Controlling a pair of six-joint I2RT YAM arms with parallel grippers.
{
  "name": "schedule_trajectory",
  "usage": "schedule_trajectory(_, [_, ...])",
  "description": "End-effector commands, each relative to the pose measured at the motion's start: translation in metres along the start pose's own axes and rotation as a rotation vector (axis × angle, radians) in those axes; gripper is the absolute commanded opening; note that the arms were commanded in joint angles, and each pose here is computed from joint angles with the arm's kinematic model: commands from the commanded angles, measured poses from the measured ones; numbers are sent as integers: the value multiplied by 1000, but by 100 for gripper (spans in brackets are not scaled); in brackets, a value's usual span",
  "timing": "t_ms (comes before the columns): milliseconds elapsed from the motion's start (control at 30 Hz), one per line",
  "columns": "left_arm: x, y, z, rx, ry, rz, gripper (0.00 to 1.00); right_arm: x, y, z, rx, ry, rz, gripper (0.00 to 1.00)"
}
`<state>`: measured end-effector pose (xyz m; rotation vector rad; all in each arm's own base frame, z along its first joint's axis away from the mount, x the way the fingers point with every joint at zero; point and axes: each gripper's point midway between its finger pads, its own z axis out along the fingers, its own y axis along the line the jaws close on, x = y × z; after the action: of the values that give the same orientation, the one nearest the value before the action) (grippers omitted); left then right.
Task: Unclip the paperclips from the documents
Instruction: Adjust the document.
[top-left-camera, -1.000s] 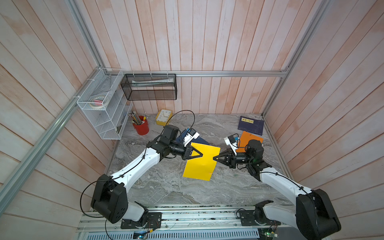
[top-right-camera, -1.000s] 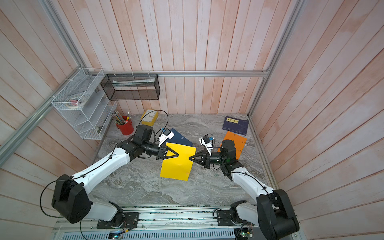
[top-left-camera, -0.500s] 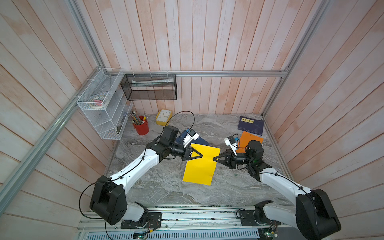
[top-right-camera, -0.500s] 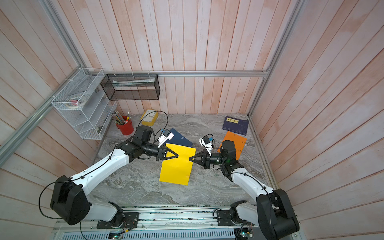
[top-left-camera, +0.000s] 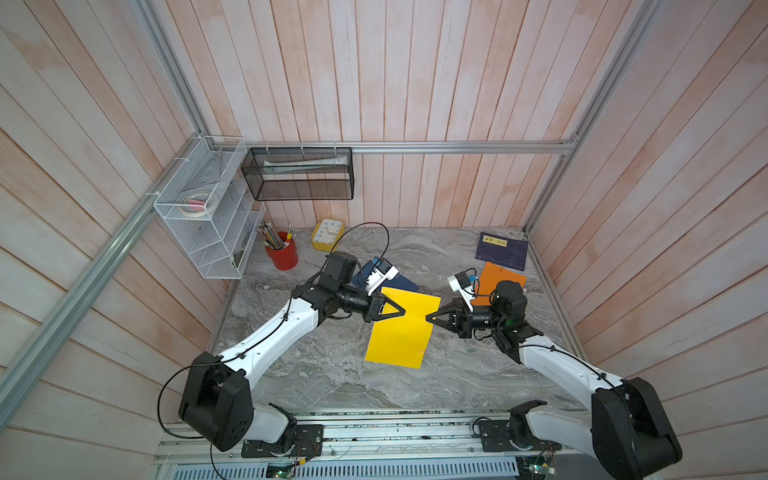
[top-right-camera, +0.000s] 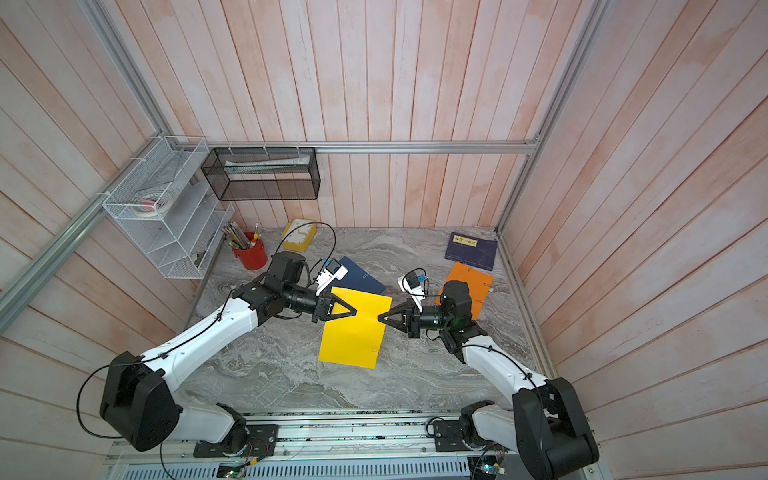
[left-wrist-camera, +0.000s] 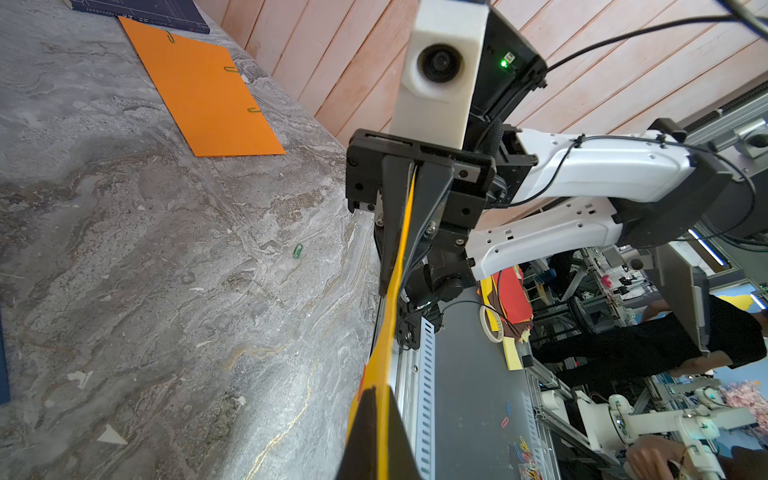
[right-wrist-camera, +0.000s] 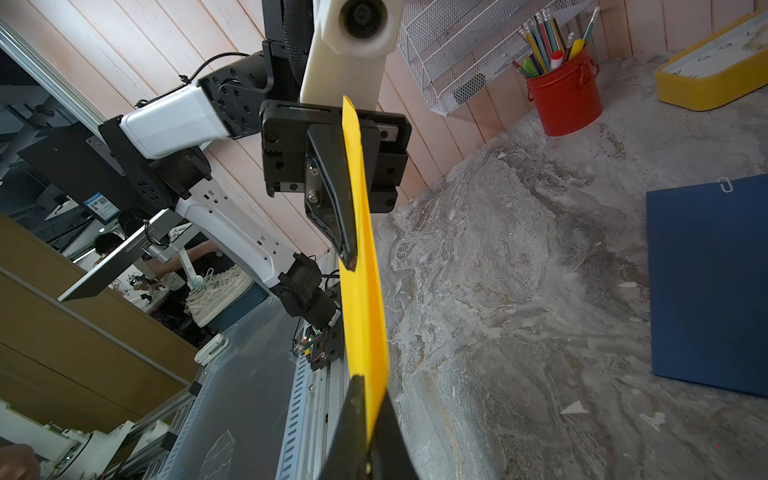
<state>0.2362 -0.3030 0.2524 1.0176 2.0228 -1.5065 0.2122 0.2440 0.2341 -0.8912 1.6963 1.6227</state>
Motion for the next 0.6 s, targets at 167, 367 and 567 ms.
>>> schedule_trajectory(167, [-5,-1,-11,-25,-25,49,0,2,-3,-6,21,-1,8,5])
schedule_trajectory(367, [-6,0,-11,-27,-25,51,0,2,-4,-9,30,-4,7,7])
schedule_trajectory(567, [-6,0,-12,-27,-25,49,0,2,-4,-9,30,-3,8,9])
